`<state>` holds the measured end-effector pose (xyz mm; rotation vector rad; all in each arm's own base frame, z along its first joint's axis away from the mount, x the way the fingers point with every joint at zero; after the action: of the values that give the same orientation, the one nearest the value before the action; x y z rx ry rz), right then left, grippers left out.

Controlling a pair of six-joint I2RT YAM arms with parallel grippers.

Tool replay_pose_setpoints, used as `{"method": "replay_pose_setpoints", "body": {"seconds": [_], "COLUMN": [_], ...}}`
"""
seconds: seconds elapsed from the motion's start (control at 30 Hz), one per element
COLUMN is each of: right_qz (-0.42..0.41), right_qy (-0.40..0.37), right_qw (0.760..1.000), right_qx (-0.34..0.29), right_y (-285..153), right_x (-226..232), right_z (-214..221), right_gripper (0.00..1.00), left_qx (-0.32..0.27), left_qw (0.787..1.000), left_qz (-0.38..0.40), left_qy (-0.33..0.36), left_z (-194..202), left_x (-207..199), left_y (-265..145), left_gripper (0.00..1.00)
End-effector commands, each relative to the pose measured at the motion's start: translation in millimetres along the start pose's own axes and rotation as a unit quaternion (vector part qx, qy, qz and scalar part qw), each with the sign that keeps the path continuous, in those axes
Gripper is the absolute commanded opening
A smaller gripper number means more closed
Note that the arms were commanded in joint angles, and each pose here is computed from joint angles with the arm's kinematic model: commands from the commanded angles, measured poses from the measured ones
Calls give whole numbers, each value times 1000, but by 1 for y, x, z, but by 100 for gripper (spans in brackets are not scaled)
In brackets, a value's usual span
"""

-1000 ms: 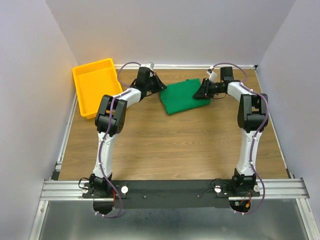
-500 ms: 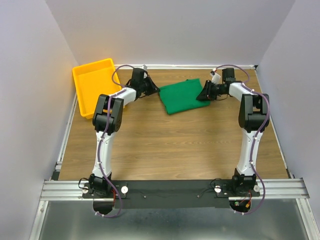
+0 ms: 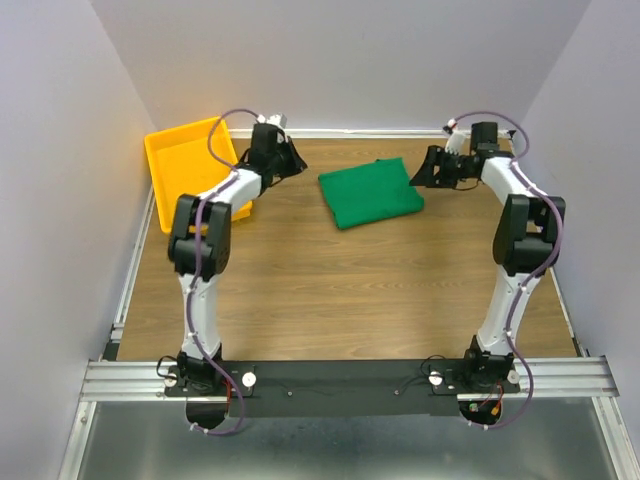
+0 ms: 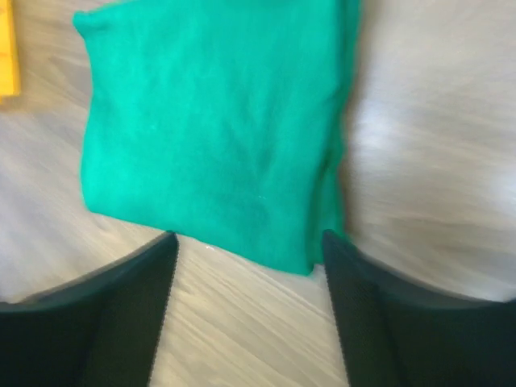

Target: Fold and stack the t-shirts

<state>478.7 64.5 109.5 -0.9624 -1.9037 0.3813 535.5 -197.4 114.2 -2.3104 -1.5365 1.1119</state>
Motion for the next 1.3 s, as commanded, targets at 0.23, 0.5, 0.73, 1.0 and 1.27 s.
{"method": "replay_pose_setpoints", "body": {"seconds": [0.23,0.5,0.73,1.0,1.27], "right_qz": [86,63,21,81,228], "right_qy": [-8,58,81,61,42], "right_qw": [996,996,992,991,973], "right_qx": [3,37,90,85,7], "right_y": [-18,15,28,20,-81], "right_x": [-20,-39,-28,-37,-114], "right_z": [-4,9,38,30,-2], "right_gripper": [100,84,62,12,0], "left_qx": [-317,-323,-324,-317,-305], "left_qw": [928,930,932,937,940], "left_qz": [71,43,23,28,35], "left_qy": [184,171,161,144,149], "left_z": [-142,-98,-70,-53,-37], "left_x": [-105,-79,-68,-64,-64], "left_y": [-235,-309,-341,-344,-350], "left_gripper": [41,49,51,51,51]}}
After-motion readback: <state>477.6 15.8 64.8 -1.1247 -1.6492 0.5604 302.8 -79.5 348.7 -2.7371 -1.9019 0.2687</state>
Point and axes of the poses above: each gripper's point midway between its finger pads, its own y axis out along the fingers, its own x axis along the line the jaws close on, z = x × y, the point moved 4 cm from there along -y, back along the fingers, and after that the axes turned 5 degrees about y, right-handed, at the moved point
